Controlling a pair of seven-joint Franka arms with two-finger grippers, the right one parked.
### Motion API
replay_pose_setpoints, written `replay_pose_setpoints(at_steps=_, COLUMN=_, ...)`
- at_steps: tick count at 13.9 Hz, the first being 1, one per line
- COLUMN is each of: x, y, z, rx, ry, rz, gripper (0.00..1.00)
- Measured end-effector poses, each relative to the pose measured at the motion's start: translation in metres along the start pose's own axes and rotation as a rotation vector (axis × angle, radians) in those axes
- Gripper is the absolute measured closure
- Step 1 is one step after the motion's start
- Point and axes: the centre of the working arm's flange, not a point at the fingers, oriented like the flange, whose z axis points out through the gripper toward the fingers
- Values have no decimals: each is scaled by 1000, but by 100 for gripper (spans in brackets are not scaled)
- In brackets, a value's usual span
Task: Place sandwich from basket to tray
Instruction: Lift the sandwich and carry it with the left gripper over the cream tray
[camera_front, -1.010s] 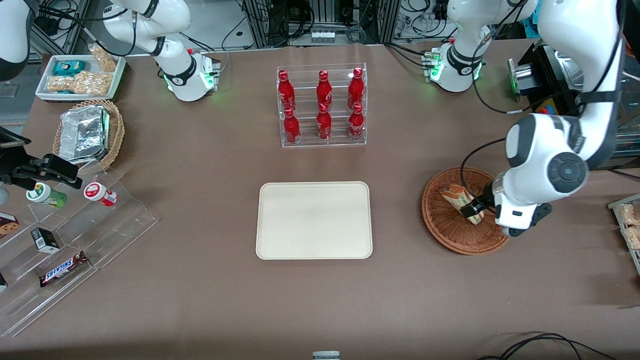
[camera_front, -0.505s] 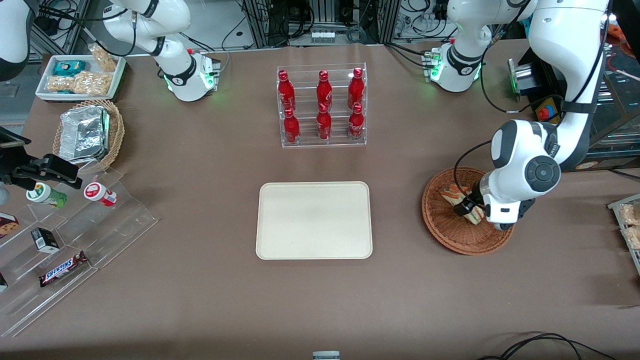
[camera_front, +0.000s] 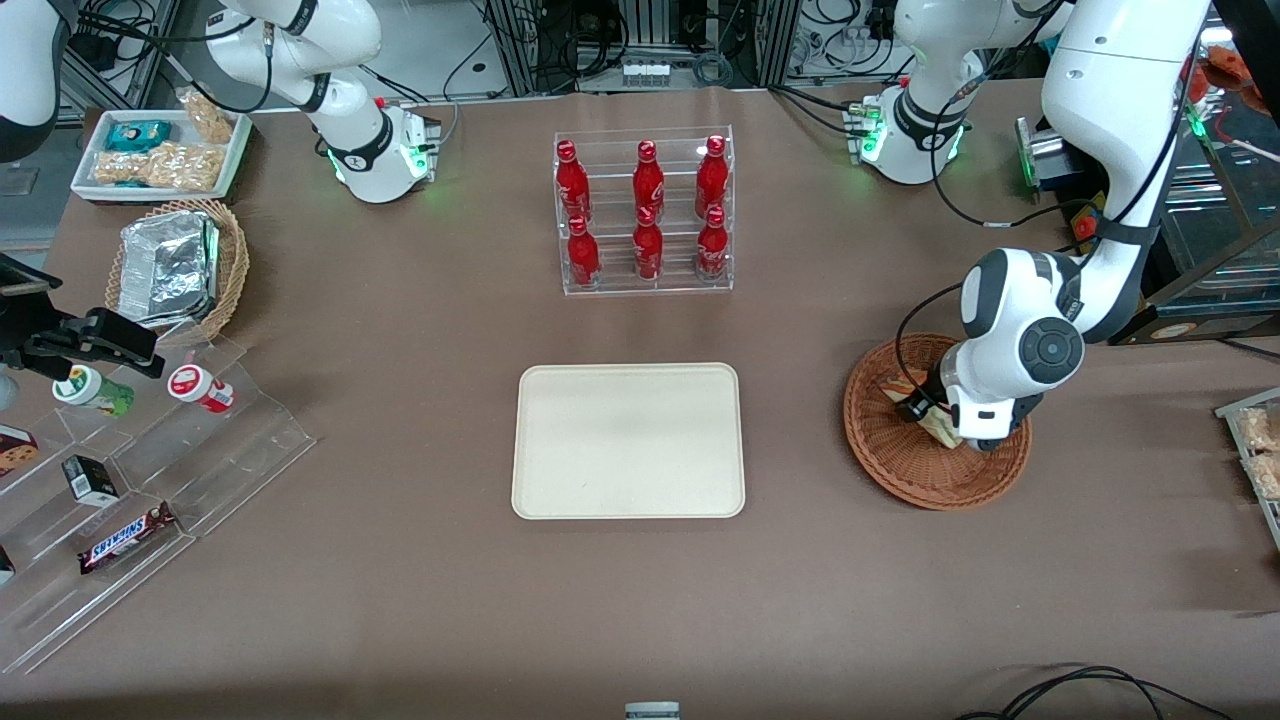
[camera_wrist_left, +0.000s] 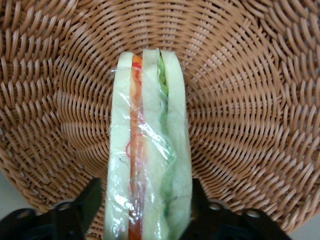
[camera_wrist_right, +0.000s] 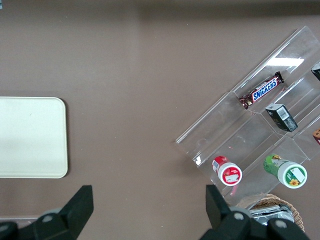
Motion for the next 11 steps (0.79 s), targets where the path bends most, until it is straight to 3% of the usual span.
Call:
replay_pose_setpoints(at_steps=4, x=10, y=20, z=-18, rx=-2, ry=-5, rz=-48, gripper=73)
replay_pose_setpoints(at_steps=5, x=11, y=24, z=-23, rx=-6, ry=-3, rz=-48, gripper=78)
replay_pose_setpoints(at_steps=8, x=7, y=32, z=-70, rx=-3, ry=5, rz=-34, gripper=83)
replay_pose_setpoints(at_steps=11, x=-53, y=74, z=-141, rx=45, ry=10, rz=87, gripper=84)
